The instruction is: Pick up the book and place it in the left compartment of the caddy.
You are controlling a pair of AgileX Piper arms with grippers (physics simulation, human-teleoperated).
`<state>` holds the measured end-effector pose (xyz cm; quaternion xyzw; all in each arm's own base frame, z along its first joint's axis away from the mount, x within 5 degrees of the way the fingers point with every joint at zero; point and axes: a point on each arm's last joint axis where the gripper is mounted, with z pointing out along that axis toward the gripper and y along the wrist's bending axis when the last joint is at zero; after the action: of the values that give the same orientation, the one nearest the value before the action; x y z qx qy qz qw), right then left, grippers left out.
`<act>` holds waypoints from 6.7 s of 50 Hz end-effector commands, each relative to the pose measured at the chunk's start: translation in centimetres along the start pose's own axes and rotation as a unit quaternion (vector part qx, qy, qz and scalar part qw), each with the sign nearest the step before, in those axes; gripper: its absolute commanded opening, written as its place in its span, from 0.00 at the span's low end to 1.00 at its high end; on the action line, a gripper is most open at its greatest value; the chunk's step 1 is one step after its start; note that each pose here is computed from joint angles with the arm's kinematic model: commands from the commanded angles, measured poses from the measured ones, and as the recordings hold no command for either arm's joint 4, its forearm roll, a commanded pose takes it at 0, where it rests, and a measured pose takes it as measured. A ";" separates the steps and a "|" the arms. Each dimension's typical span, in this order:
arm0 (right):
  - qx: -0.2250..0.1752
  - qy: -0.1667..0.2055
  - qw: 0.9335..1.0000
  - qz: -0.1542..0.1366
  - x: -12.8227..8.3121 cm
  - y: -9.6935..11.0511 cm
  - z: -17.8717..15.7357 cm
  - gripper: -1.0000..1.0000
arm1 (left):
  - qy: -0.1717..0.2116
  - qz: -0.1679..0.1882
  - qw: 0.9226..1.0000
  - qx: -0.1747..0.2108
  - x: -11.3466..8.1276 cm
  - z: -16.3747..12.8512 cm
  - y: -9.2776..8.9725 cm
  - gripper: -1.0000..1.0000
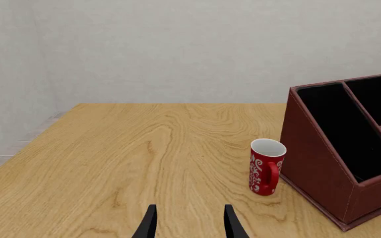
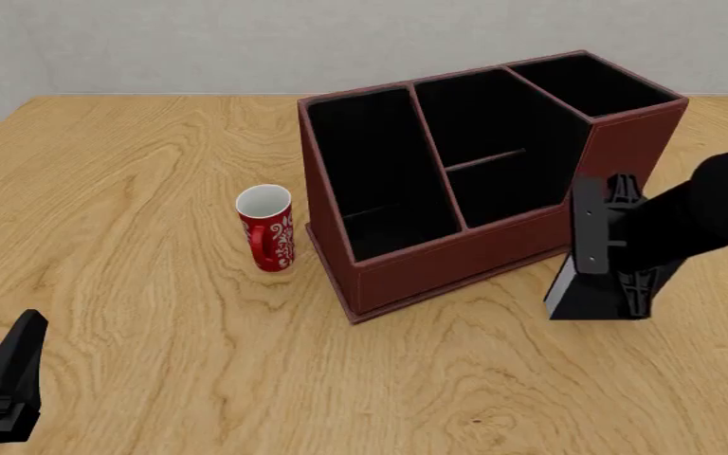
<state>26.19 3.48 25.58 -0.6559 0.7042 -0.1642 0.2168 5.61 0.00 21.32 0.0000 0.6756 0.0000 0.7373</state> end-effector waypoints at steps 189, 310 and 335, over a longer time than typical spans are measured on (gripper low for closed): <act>-0.003 -0.237 0.903 0.359 -14.8 -7.8 -22.0 0.00 | 0.000 0.000 1.000 0.000 0.0 0.0 0.0 1.00; -0.051 -0.160 0.896 0.411 -19.7 -11.8 -11.8 0.00 | 0.000 0.000 1.000 0.000 0.0 0.0 0.0 1.00; -0.060 -0.145 0.893 0.423 -20.4 -11.6 -8.3 0.00 | 0.000 0.000 1.000 0.000 0.0 0.0 0.0 1.00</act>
<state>32.58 22.07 41.13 -0.3364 0.8805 0.0766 0.3251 5.61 0.00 21.32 0.0000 0.6756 0.0000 0.7373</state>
